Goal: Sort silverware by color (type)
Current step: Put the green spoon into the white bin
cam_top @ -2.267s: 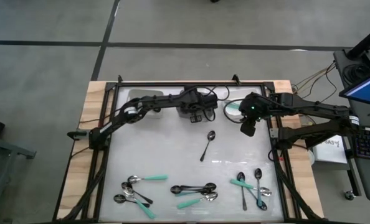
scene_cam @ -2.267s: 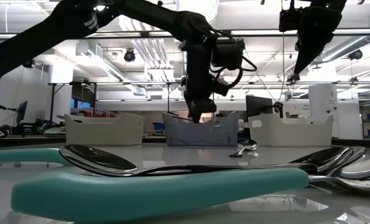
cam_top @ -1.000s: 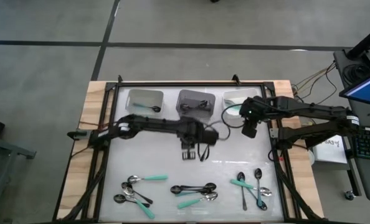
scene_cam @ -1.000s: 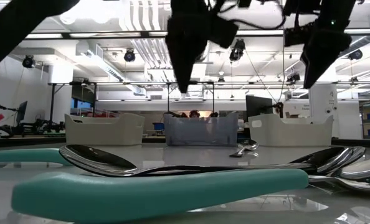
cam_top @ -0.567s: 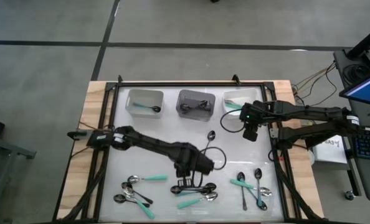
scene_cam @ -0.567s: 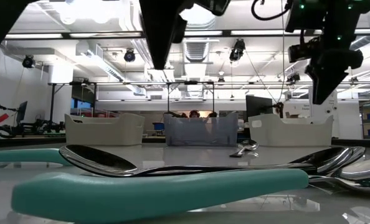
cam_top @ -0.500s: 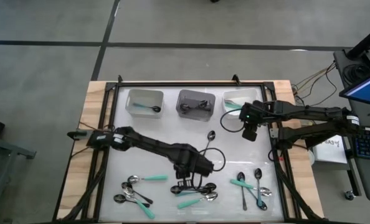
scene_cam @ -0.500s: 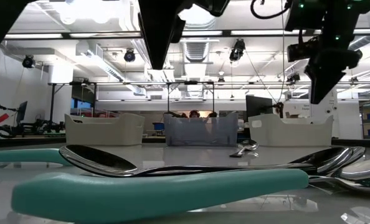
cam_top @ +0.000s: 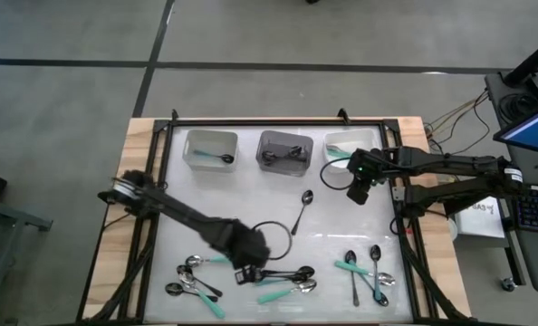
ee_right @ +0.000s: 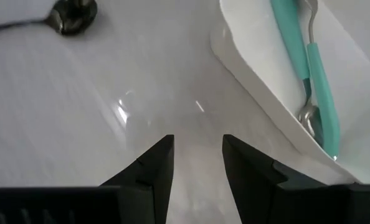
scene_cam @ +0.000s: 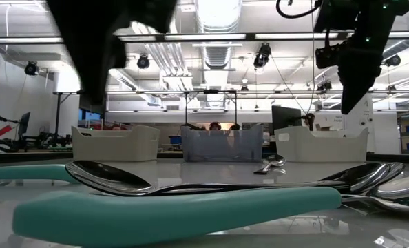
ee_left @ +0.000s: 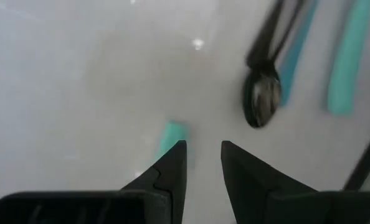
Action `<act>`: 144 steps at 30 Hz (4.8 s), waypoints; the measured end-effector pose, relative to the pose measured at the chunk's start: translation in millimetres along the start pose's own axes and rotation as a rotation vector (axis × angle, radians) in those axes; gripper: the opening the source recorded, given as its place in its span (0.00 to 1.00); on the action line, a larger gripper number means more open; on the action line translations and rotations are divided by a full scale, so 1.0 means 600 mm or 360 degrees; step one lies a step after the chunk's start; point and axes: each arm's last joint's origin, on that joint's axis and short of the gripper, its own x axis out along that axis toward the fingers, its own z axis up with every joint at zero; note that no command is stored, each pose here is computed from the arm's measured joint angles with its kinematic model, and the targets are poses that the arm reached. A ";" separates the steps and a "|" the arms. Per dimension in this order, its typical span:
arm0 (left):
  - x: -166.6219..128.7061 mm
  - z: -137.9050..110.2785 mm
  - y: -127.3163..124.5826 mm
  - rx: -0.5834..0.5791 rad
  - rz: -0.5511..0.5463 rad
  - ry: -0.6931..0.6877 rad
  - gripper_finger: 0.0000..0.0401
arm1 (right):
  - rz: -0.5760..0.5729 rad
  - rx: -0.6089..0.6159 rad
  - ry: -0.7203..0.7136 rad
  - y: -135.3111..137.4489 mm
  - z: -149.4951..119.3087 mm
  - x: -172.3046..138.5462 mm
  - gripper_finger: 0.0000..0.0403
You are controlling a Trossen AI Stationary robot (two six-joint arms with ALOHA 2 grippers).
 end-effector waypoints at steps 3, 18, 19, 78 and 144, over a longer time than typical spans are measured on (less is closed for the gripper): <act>0.011 -0.031 0.004 0.0003 -0.0049 -0.0028 0.21 | 0.0014 0.0044 -0.0045 0.001 0.006 -0.003 0.32; 0.079 -0.093 0.034 0.0036 0.0126 -0.0005 0.20 | 0.0017 0.0033 -0.0056 0.002 0.008 -0.004 0.32; 0.080 -0.093 0.034 0.0044 0.0138 -0.0017 0.20 | 0.0017 0.0032 -0.0056 0.002 0.008 -0.004 0.32; 0.111 -0.085 0.048 -0.0034 0.0202 -0.0298 0.18 | 0.0024 0.0045 -0.0081 0.002 0.010 -0.004 0.32; -0.070 0.107 0.114 0.0632 -0.0406 -0.2536 0.14 | 0.1315 -0.1265 -0.1555 0.064 0.086 -0.028 0.32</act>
